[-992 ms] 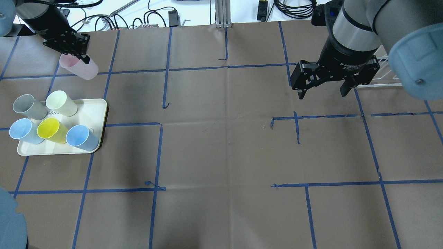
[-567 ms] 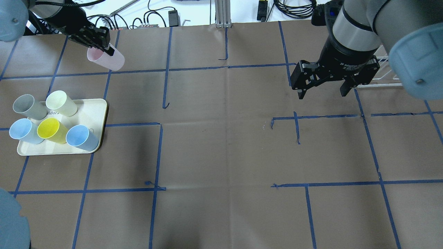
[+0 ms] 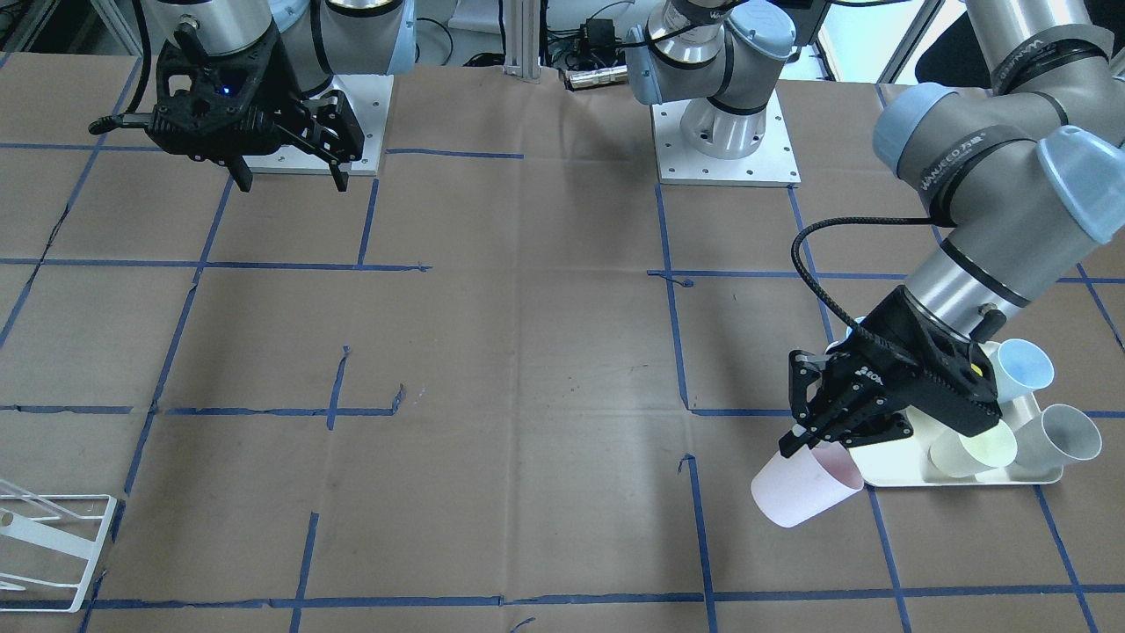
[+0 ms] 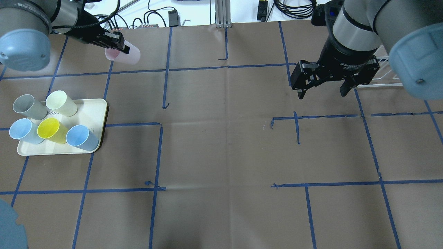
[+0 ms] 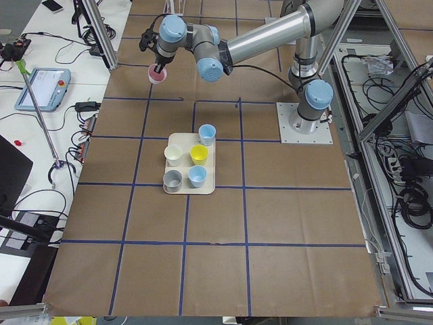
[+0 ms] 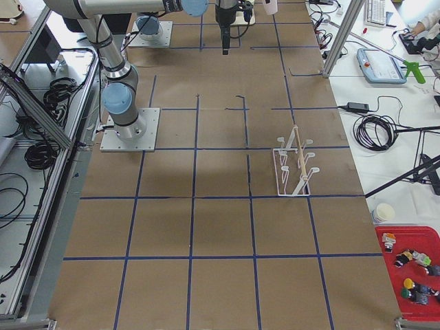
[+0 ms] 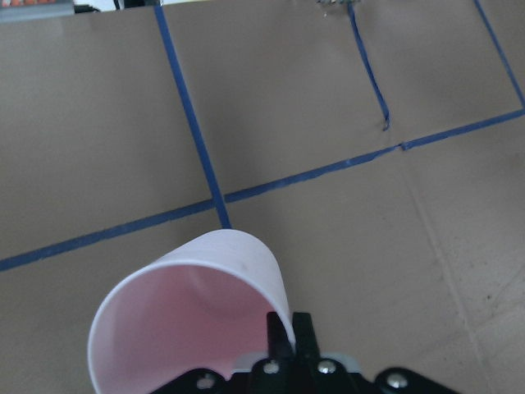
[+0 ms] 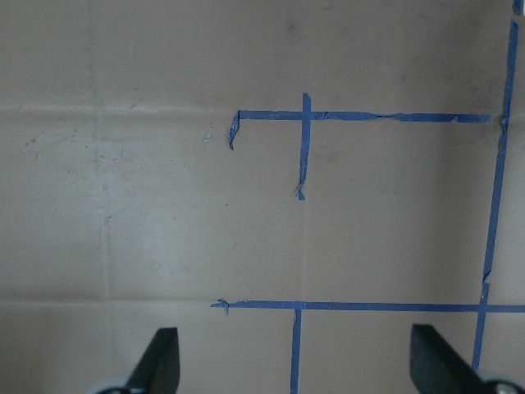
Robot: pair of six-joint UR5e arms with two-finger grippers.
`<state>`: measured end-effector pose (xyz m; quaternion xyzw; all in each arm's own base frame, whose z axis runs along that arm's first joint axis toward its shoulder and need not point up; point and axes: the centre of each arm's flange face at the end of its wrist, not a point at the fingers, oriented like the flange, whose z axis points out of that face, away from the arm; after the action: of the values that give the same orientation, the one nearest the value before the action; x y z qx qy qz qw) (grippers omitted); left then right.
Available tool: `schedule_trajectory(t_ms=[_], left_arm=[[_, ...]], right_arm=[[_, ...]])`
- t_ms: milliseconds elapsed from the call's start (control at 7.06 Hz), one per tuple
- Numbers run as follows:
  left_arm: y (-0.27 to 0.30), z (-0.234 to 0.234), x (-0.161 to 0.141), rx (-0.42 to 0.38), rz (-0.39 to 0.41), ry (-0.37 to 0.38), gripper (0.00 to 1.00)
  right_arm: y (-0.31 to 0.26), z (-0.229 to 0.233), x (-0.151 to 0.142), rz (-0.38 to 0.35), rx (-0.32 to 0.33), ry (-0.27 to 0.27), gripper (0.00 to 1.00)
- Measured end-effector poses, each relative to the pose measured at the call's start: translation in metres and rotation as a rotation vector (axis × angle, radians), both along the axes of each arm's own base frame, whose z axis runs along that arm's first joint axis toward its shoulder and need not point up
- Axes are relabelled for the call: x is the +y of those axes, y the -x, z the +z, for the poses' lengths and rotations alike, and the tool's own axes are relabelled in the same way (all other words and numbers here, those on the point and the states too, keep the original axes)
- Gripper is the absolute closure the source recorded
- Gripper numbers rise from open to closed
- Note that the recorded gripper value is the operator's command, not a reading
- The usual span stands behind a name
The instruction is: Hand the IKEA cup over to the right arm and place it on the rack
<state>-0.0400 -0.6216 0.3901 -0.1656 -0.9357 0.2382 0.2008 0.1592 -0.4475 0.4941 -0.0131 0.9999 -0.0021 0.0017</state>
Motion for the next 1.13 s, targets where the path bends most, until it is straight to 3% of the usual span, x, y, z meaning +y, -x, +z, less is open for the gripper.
schedule_trajectory(t_ms=[283,425,850,1134], left_arm=[[0.021,0.002,0.024,0.144,-0.077,0.163,1.00],[0.030,-0.005,0.038,0.222,-0.123,0.254,1.00],[0.057,-0.029,0.082,0.413,-0.282,0.483,1.00],[0.068,-0.026,0.102,0.518,-0.396,0.599,1.00]], right_arm=[[0.001,0.000,-0.004,-0.009,-0.016,0.019,0.01],[-0.002,-0.003,-0.011,-0.012,-0.058,0.073,0.01],[-0.012,-0.031,-0.029,-0.064,-0.346,0.228,0.01],[-0.012,-0.046,-0.040,-0.217,-0.566,0.260,0.01]])
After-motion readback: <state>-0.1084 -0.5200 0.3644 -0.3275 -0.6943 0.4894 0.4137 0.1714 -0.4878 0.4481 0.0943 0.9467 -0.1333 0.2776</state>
